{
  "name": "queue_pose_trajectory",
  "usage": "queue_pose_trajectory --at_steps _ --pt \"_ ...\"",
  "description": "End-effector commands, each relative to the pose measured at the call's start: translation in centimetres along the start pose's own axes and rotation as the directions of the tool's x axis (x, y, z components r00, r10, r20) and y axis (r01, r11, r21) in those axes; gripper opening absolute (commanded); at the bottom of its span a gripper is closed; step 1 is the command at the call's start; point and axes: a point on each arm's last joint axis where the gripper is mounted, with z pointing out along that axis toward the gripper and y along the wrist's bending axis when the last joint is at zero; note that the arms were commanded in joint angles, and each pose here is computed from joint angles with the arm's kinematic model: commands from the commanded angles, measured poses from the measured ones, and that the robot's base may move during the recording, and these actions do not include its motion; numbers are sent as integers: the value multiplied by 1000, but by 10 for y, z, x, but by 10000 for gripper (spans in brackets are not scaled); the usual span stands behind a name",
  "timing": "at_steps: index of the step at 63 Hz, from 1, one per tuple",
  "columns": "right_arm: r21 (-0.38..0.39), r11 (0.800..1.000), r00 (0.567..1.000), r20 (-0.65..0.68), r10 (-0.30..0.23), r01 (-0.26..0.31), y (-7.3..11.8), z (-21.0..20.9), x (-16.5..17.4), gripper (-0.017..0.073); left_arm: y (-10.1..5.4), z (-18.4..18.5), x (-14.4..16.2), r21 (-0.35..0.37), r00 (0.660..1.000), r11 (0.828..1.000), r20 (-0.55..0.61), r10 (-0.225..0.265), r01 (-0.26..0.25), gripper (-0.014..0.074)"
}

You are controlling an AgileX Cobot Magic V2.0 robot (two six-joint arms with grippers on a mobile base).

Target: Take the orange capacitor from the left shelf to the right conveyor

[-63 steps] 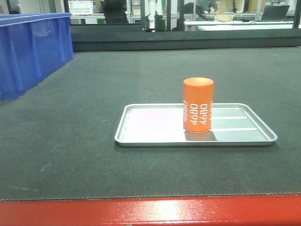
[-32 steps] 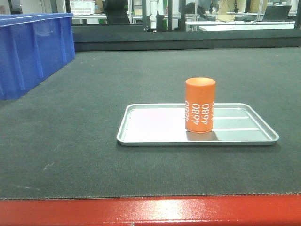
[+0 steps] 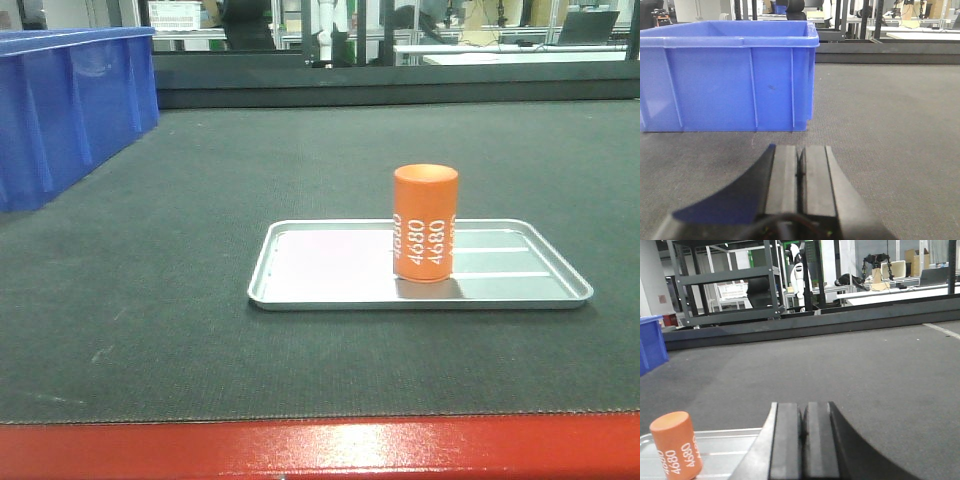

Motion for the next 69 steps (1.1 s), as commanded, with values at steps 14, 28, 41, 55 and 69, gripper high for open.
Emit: queue_pose_trajectory --at_steps 14,28,41,55,69 --pt "4 997 993 93 -79 79 0 -2 -7 50 0 -1 -10 4 995 1000 96 -6 6 -105" --pt "-12 997 993 91 -73 74 2 -2 -7 50 0 -1 -10 4 995 1000 96 -6 6 -105" --pt "-12 997 993 91 -73 74 2 -2 -7 50 0 -1 -10 4 995 1000 96 -6 6 -105" --pt "-15 996 989 124 -84 87 2 -2 -10 50 0 -1 -10 4 995 1000 96 -6 6 -105" --pt "-17 996 988 130 -84 87 2 -2 -10 50 0 -1 -10 4 995 1000 96 -6 6 -105"
